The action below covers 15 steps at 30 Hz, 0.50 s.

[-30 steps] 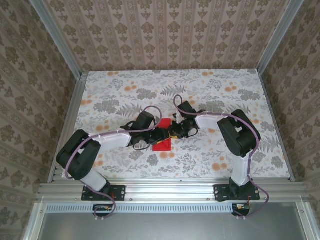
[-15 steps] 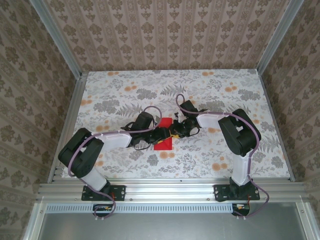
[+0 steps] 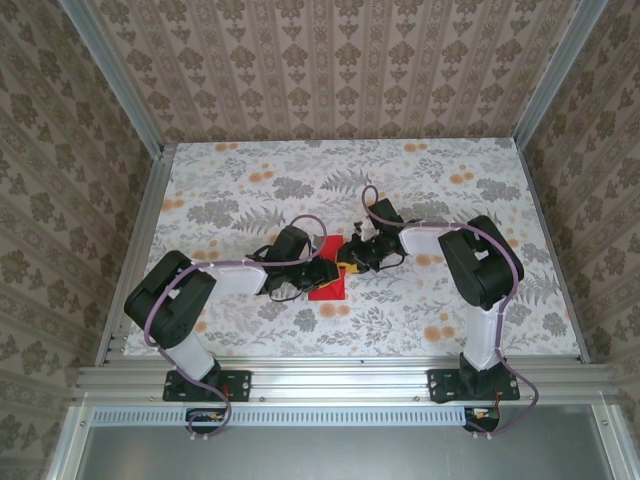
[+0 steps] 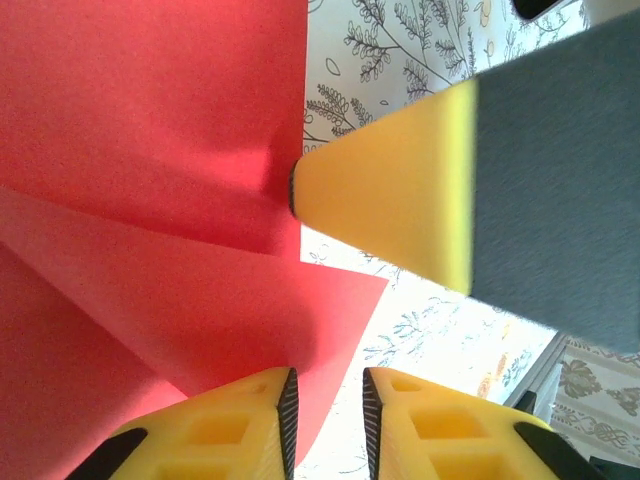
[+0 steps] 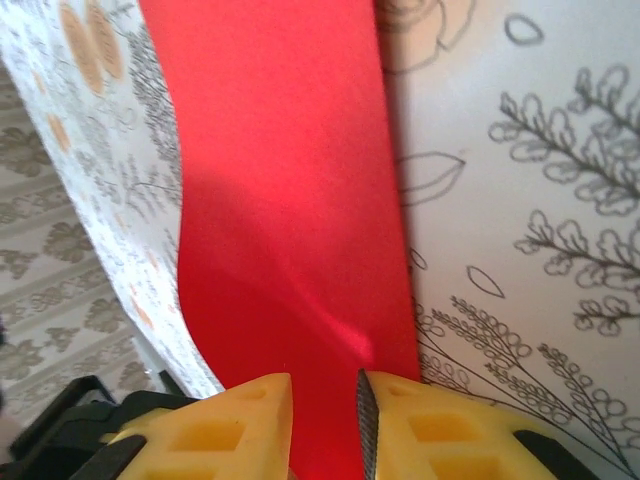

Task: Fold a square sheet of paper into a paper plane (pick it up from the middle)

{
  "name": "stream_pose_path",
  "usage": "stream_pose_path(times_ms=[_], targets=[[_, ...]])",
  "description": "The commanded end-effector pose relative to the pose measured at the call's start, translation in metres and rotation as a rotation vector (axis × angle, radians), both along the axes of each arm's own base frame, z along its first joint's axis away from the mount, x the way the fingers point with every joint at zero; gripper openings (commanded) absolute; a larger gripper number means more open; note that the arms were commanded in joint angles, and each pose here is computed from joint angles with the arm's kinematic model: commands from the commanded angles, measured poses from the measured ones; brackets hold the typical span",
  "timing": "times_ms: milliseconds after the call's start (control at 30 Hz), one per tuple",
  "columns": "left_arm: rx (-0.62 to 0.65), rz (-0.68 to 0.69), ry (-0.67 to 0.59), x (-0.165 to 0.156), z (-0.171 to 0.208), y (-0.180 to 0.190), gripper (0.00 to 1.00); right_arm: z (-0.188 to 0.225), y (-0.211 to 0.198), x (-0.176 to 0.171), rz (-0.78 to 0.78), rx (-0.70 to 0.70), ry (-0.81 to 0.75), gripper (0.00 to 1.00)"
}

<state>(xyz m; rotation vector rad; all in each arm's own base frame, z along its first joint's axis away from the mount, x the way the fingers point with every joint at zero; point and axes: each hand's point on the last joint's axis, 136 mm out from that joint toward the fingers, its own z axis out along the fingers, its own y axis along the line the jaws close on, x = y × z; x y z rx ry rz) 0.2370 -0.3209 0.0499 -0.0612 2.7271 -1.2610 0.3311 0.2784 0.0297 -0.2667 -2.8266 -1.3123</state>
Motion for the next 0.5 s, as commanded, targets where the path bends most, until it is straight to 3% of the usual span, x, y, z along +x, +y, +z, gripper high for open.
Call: stream_pose_path(times_ms=[0, 467], targets=[[0.021, -0.019, 0.005, -0.002, -0.007, 0.003, 0.26, 0.018, 0.008, 0.003, 0.005, 0.092, -0.014, 0.28], [0.037, -0.01, 0.012, -0.001, -0.009, 0.005, 0.23, 0.014, -0.018, -0.025, 0.108, -0.043, -0.099, 0.31]])
